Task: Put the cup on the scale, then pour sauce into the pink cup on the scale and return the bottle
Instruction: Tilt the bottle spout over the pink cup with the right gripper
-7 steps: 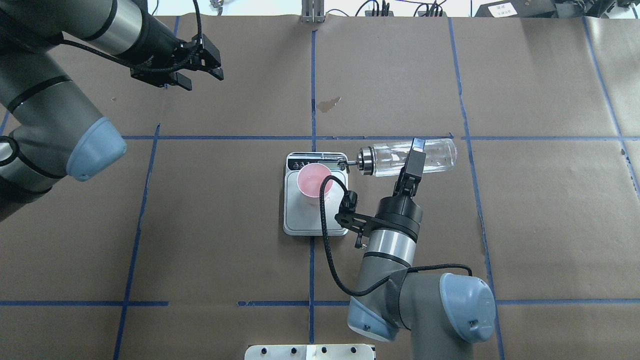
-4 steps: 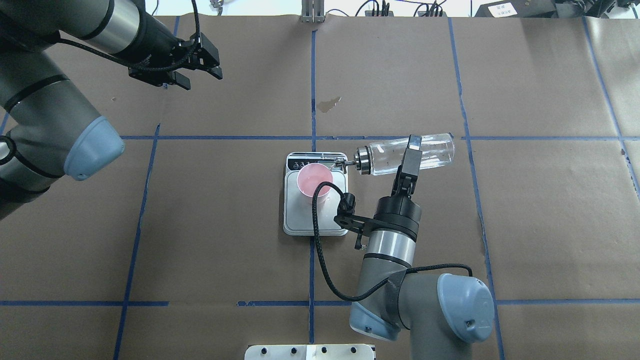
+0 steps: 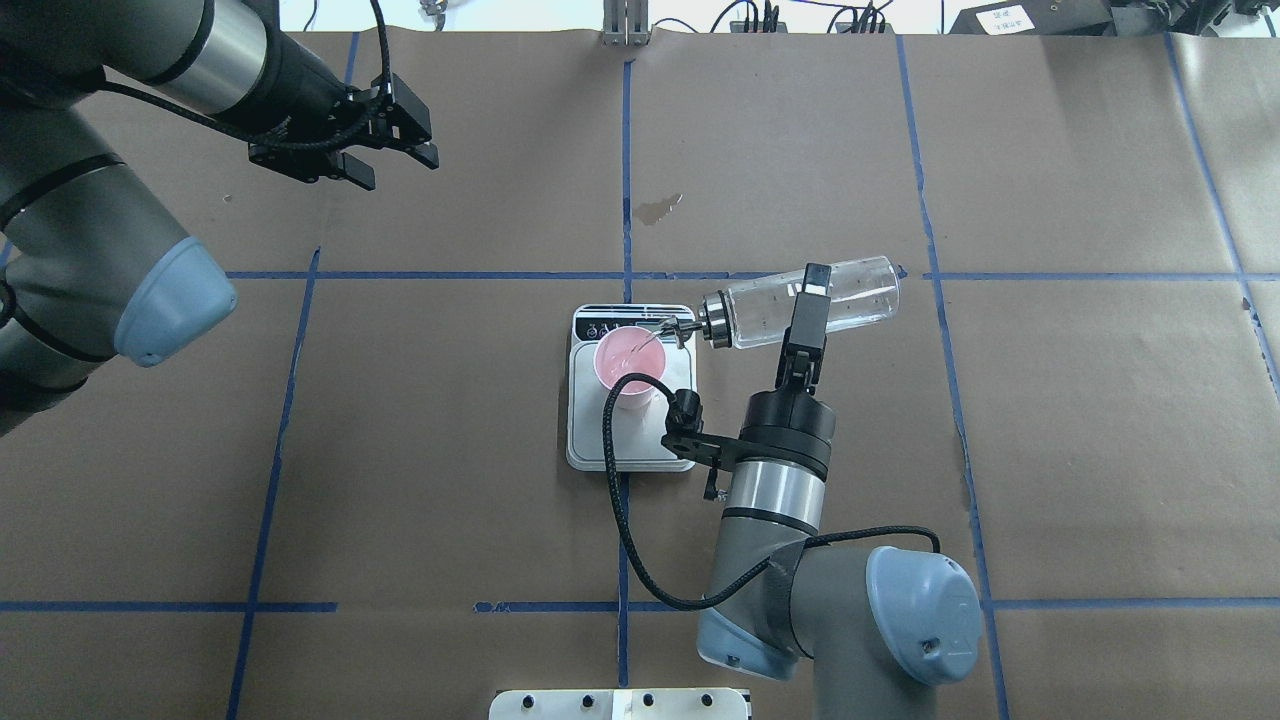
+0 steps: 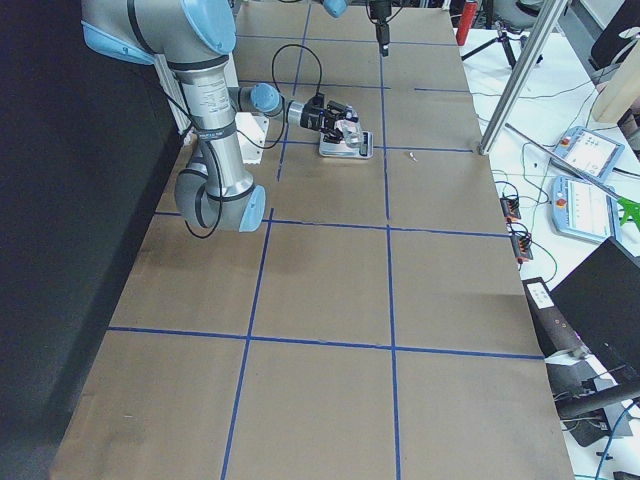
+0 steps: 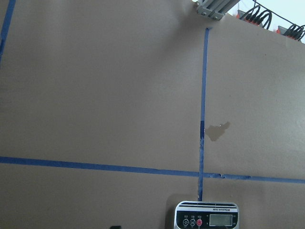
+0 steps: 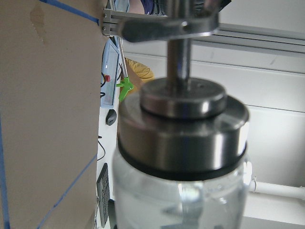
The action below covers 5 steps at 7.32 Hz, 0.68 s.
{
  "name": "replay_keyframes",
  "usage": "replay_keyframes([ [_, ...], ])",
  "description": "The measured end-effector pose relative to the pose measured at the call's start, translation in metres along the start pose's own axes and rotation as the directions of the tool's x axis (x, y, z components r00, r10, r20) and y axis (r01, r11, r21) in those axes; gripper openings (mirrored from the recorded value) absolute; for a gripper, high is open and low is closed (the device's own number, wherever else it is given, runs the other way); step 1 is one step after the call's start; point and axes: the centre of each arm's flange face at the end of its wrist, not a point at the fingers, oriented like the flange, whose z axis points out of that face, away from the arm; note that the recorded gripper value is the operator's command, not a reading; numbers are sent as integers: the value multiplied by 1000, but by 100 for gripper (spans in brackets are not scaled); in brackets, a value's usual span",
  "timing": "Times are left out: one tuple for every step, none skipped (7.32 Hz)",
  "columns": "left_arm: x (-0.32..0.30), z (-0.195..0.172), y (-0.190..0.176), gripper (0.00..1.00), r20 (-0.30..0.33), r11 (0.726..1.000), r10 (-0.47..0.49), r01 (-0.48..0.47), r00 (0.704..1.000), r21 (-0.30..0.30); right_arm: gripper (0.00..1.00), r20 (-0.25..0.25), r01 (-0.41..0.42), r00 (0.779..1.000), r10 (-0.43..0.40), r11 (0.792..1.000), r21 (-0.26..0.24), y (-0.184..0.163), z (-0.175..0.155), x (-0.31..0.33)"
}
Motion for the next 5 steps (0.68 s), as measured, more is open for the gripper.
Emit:
replay_keyframes([
  [-2,-1,1,73,-2,1000,-1,1,1000,-7,0,-1,-2,1000,2,1000,0,-1,0,1],
  [-2,-1,2,73,-4,1000,-1,1,1000,-9,0,0,-16,1000,16,1000,-1,-3,1,5],
  [-2,-3,1,73,-5,1000,-1,1,1000,-8,0,3,-39,999,39,999,-4,-4,2,9],
  [-1,-5,0,73,-7,1000,-1,1,1000,-5,0,12,-85,996,85,996,-12,-3,3,9],
  [0,-7,0,73,-11,1000,1,-1,1000,-2,0,29,-160,987,161,987,-30,-1,2,6],
])
